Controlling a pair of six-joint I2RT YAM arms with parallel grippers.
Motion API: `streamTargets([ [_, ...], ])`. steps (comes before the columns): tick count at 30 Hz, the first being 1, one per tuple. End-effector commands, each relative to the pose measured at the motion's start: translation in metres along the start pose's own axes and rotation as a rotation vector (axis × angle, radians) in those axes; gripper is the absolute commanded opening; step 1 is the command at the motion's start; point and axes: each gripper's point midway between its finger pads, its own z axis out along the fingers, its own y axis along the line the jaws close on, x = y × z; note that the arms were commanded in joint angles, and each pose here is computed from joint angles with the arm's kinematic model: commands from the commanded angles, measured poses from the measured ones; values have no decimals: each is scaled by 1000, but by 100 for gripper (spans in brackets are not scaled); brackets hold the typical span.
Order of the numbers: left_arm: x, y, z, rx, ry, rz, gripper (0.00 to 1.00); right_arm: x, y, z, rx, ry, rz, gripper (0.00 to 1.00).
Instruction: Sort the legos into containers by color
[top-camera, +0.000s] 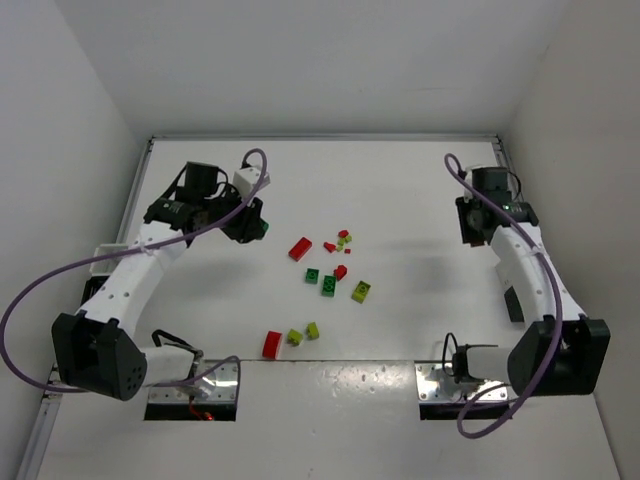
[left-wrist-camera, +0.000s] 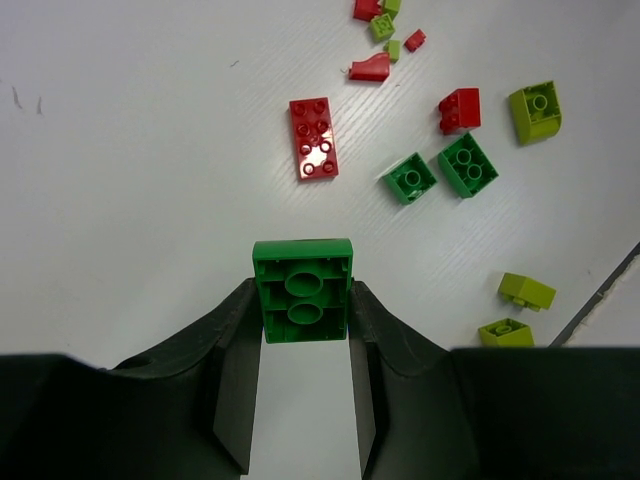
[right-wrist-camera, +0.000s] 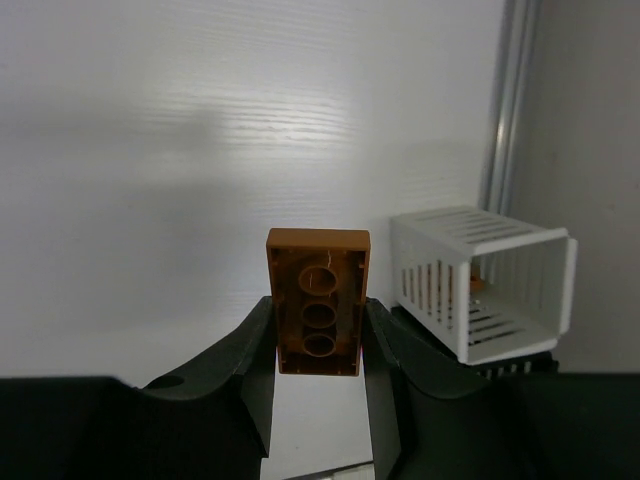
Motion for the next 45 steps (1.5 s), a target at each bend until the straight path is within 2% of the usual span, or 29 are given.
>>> streamTargets([
  [1,-26,-1,-3,8,-59,29,0,-11,-41,1,83,-11,-7,3],
  [9,-25,-1,-1,10,-51,16,0,18,-109,17,128,78,100,2],
  [22,-24,-5,8,30,-32,-1,0,57,-147,36,110,153,187,2],
  [24,-24,-6,9,28,-29,5,0,60,-147,39,90,153,192,5],
  [27,-24,-7,9,28,-28,-4,0,64,-149,41,74,154,202,19],
  [28,-26,-6,9,26,-36,0,0,64,-149,41,74,154,202,31],
  [30,-26,-6,9,26,-36,0,0,63,-148,42,67,149,203,44],
  [31,-26,-6,9,26,-36,0,0,61,-149,42,71,141,202,54],
  [38,-30,1,5,6,-54,-46,0,53,-144,37,32,116,193,59],
  [43,-40,38,-28,-134,-111,-160,0,25,-116,26,-76,6,104,59],
  [45,-31,55,-42,-205,-81,-208,0,15,-101,25,-129,-2,75,59],
])
